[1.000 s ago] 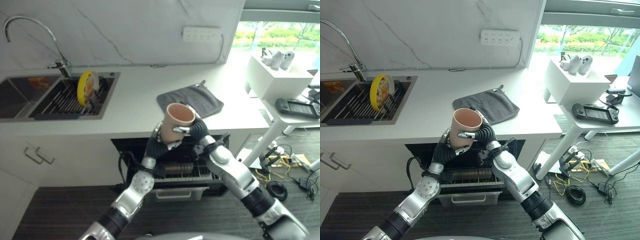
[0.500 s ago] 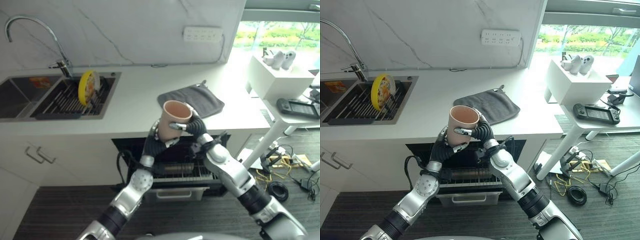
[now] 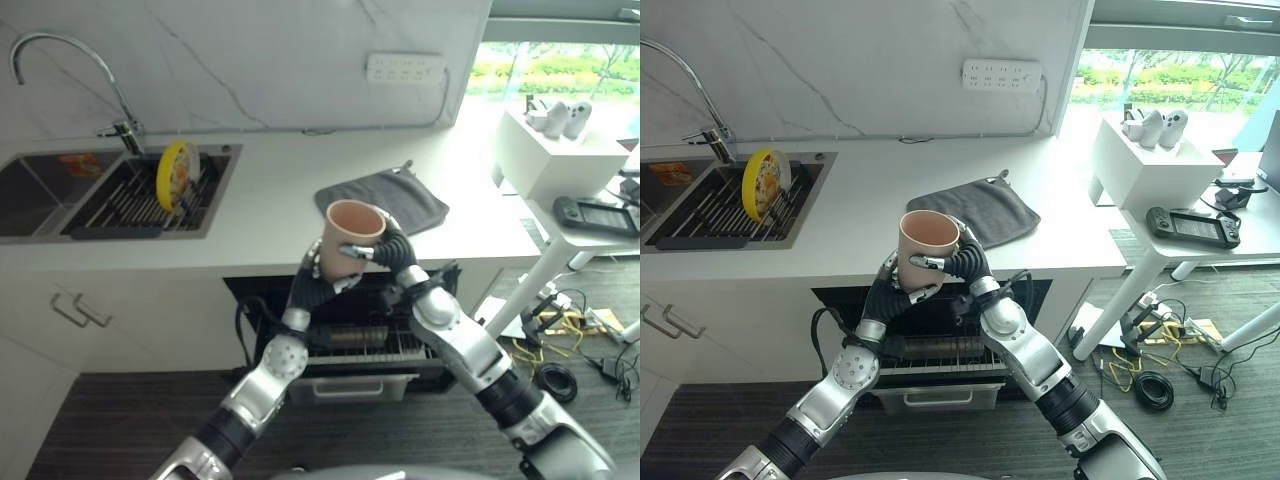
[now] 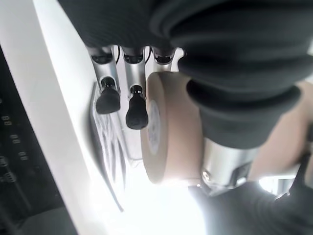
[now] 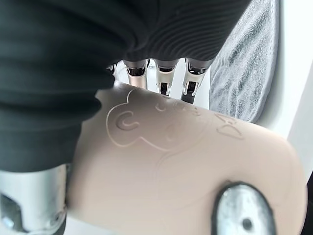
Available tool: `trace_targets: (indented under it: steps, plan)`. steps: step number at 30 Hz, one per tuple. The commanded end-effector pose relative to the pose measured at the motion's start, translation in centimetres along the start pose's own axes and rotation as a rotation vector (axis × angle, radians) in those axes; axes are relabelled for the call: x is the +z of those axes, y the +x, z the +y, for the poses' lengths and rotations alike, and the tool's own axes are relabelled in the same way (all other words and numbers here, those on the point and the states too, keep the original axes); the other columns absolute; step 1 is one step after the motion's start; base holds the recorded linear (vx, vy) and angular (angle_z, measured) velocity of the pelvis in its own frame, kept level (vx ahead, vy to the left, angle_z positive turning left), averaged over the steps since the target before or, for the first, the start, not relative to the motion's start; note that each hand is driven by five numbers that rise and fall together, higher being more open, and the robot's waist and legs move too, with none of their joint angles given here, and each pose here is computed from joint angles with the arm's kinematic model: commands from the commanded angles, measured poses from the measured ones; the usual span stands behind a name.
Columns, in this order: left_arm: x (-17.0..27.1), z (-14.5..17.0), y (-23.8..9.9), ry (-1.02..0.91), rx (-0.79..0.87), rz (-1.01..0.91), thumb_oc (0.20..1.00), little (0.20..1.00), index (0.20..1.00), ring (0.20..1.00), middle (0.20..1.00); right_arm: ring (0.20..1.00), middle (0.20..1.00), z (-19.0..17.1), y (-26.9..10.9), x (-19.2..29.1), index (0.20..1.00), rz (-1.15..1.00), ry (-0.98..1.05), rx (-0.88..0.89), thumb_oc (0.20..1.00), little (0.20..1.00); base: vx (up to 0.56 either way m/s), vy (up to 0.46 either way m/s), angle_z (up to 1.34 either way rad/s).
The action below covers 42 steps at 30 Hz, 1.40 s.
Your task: Place the dishes in the dishwasher.
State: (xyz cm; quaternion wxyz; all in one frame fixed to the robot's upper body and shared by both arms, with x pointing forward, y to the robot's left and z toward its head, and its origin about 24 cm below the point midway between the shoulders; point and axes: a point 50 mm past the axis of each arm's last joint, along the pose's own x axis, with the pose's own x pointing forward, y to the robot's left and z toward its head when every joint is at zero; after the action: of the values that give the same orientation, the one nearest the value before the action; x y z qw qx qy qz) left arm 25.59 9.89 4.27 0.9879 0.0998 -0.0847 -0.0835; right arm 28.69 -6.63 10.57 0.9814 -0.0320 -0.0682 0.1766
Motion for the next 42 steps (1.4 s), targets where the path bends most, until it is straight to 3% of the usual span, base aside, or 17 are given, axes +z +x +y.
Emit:
trace_targets:
  steps: [1,2,6,9,15,20,24,28,35,42]
  plan:
    - [2.9,-5.2,1.5,0.064,-0.315,-0.126,0.862,0.862,0.862,0.862,0.862,0.2,0.2,2.9,2.7,5.6,0.2,-0.237,0.033,0.111,0.2,0.2,0.0,0.0,0.0]
    - [2.0,-5.2,1.3,0.042,-0.314,-0.067,1.0,1.0,1.0,1.0,1.0,0.2,0.2,2.7,2.7,5.8,0.2,-0.249,0.042,0.092,0.2,0.2,0.0,0.0,0.0]
    - [-0.1,-4.4,0.8,0.036,-0.229,0.012,1.0,1.0,1.0,1.0,1.0,0.2,0.2,0.7,2.5,7.2,0.2,-0.334,0.079,-0.026,0.2,0.2,0.0,0.0,0.0]
    - [-1.6,-1.8,0.2,0.042,-0.077,0.056,1.0,1.0,1.0,1.0,1.0,0.2,0.2,-3.8,1.1,7.6,0.2,-0.395,0.148,-0.241,0.2,0.2,0.0,-0.001,0.1]
    - [-2.7,0.2,-1.0,0.053,-0.036,0.104,1.0,1.0,1.0,1.0,1.0,0.2,0.2,-7.3,-1.5,5.9,0.2,-0.382,0.151,-0.377,0.2,0.2,0.0,-0.005,0.04]
    - [-3.1,0.4,-2.4,0.062,-0.197,0.081,1.0,1.0,1.0,1.0,1.0,0.2,0.2,-8.7,-3.4,3.5,0.2,-0.296,0.131,-0.369,0.2,0.2,0.02,0.006,0.0]
    - [-3.8,3.1,-3.3,0.2,-0.268,0.071,1.0,1.0,1.0,1.0,1.0,0.2,0.2,-9.2,-5.6,-1.3,0.2,-0.1,0.13,-0.33,0.2,0.2,0.06,0.012,-0.03]
    - [-3.2,4.6,-3.4,0.184,-0.268,0.041,1.0,1.0,1.0,1.0,1.0,0.2,0.2,-8.9,-6.5,-3.7,0.2,-0.022,0.121,-0.296,0.2,0.2,0.05,0.01,-0.03]
    - [-1.9,4.5,-1.6,0.48,-0.48,0.01,1.0,1.0,1.0,1.0,1.0,0.2,0.2,-9.8,-4.9,-3.3,0.2,-0.038,0.028,-0.264,0.2,0.2,-0.11,0.064,-0.08]
    - [0.0,5.0,0.7,0.642,-0.551,-0.02,1.0,1.0,1.0,1.0,1.0,0.2,0.2,-11.1,-2.5,-0.9,0.2,-0.069,-0.124,-0.177,0.2,0.2,-0.14,0.056,0.0]
